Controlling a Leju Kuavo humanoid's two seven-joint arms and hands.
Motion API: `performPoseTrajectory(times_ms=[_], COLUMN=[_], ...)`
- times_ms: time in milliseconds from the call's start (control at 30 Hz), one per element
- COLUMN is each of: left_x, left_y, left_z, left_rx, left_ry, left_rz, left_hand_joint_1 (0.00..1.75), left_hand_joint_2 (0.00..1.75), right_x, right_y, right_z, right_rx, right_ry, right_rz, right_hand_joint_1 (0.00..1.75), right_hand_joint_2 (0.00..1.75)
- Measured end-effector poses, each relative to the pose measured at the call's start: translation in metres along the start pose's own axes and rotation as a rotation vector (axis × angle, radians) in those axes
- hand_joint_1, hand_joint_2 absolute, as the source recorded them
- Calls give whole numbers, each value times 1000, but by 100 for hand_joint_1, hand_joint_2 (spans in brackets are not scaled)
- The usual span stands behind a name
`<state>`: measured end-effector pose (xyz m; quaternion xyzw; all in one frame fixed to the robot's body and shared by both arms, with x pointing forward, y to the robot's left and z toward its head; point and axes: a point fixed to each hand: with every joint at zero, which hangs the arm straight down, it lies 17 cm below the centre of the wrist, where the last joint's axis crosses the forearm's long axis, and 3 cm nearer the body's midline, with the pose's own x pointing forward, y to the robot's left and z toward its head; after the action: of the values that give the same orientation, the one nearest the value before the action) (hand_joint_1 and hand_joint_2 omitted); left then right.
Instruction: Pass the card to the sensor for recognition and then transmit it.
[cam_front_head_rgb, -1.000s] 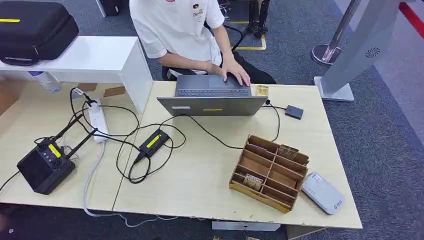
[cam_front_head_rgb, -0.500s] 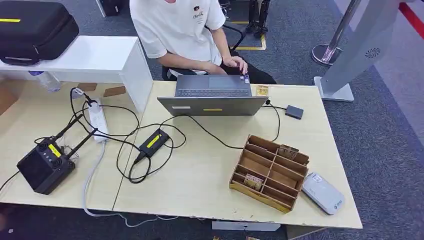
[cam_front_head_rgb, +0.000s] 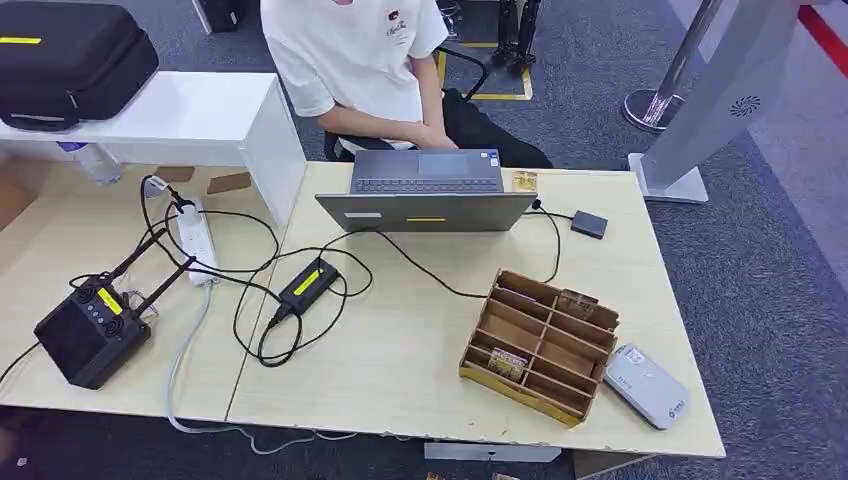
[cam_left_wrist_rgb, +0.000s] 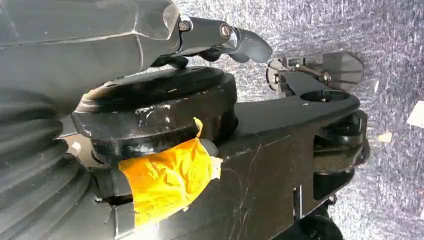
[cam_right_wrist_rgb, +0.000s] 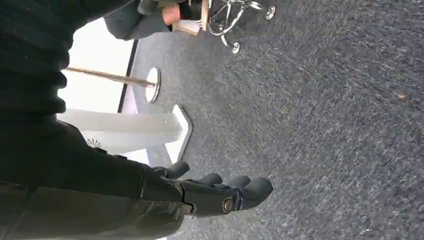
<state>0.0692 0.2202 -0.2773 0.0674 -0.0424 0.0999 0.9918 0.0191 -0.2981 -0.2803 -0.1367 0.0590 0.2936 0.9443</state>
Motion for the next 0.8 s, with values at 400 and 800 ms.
performPoseTrajectory(times_ms=[400,800], left_x=[15,7], left_y=[42,25], left_z=[7,7], left_rx=[314,255], left_ry=[-88,-52], left_rz=[6,-41], left_hand_joint_1=[0,0], left_hand_joint_2=[175,175], right_x=[-34,-19], right_y=[-24,4], right_z=[3,5], right_rx=[-153,-32], right_ry=[227,173], right_rz=[-149,-179], right_hand_joint_1=[0,0], right_hand_joint_2=[175,175])
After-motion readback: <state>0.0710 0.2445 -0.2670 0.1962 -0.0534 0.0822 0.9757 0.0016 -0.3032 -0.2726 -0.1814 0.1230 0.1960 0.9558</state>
